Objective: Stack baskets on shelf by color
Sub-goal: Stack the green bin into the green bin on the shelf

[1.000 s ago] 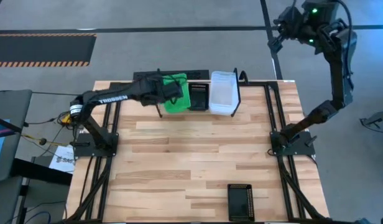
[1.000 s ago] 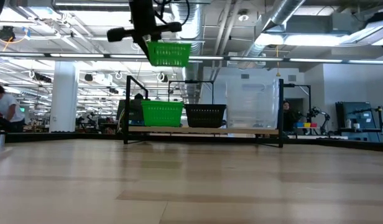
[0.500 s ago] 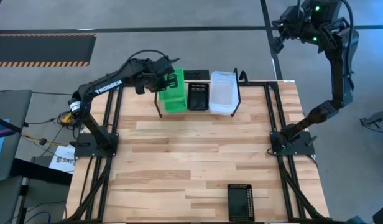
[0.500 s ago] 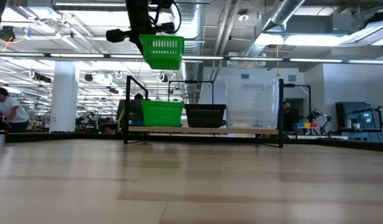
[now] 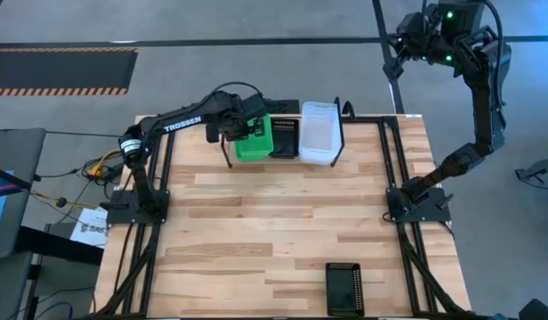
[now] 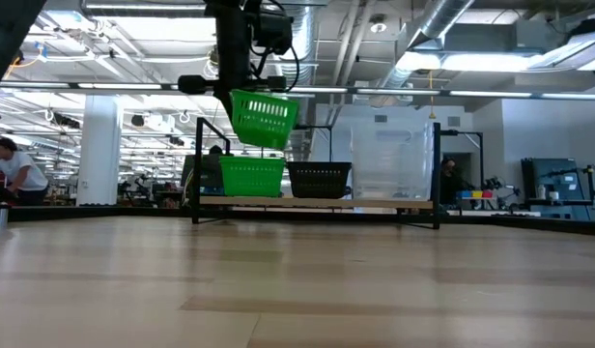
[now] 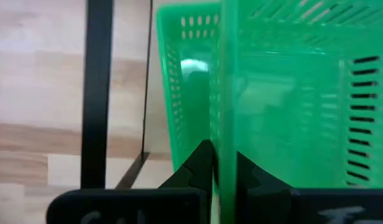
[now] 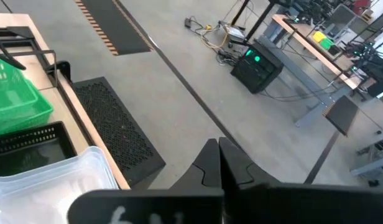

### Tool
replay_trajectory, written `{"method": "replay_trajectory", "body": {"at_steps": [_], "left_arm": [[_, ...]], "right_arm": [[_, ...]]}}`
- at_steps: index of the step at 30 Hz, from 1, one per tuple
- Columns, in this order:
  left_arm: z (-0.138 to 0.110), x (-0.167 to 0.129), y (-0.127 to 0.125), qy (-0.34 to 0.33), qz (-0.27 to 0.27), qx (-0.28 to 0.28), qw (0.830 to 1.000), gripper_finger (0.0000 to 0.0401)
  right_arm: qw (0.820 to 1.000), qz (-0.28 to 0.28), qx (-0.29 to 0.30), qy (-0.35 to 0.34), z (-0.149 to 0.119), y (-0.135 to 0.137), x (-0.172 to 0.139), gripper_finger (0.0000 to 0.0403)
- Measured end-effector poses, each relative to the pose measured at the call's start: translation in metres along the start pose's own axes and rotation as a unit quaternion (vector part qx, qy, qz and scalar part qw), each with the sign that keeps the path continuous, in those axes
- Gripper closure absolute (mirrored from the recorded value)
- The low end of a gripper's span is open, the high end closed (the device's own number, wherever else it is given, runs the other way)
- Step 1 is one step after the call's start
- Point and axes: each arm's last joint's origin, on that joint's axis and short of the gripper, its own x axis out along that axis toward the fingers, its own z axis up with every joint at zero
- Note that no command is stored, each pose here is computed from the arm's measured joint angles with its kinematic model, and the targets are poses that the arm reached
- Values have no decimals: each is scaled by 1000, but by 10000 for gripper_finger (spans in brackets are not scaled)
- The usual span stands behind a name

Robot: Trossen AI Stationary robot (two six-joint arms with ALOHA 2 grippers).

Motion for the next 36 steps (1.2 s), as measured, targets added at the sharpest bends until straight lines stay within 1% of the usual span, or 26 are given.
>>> {"method": "replay_trajectory", "body": {"at_steps": [3, 6, 10, 11, 13, 15, 17, 21, 22, 26, 29, 30, 31, 33, 34, 35, 36], "left_arm": [[1, 0, 0, -23, 9, -7, 1000, 401], [2, 0, 1, -24, 10, 21, 999, 401], [1, -4, 0, -22, 14, 106, 994, 401], [2, -8, 1, -21, 14, 135, 991, 401], [4, -21, -3, -27, -4, 210, 977, 401], [5, -34, -7, -33, -31, 293, 955, 401], [7, -48, -10, -46, -57, 374, 925, 401], [12, -72, -13, -74, -100, 521, 844, 401], [14, -76, -13, -82, -106, 549, 825, 401], [23, -85, -10, -94, -134, 631, 758, 401], [32, -86, -7, -89, -186, 679, 705, 401], [35, -85, -5, -82, -207, 682, 697, 401], [40, -84, -3, -74, -230, 677, 695, 401], [49, -79, 0, -48, -269, 661, 699, 401], [54, -75, 5, -33, -274, 662, 697, 401], [58, -71, 9, -18, -267, 674, 688, 401], [60, -65, 11, -9, -253, 692, 676, 401]], "right_arm": [[1000, 0, 0, 0, 0, 0, 0, 403], [1000, 0, 0, 0, 0, 0, 0, 403], [1000, 11, 0, -6, 0, 0, 0, 403], [1000, 12, 0, -7, 0, 1, 0, 403], [1000, 11, 0, -7, 0, 1, 0, 403], [1000, 11, 1, -7, 0, 1, 0, 403], [1000, 12, 1, -6, 0, 1, 0, 403], [1000, 16, 18, 1, -1, 1, 0, 403], [1000, 17, 26, 3, -1, 1, 0, 403], [997, 32, 66, 14, -1, 6, 7, 403], [995, 42, 92, 20, 0, 9, 14, 403], [994, 44, 100, 22, 1, 10, 16, 403], [993, 45, 109, 24, 1, 11, 18, 403], [991, 40, 126, 33, 2, 12, 23, 403], [990, 38, 133, 38, 2, 14, 26, 403], [989, 37, 139, 47, 2, 15, 29, 403], [988, 35, 142, 53, 3, 17, 32, 403]]}}
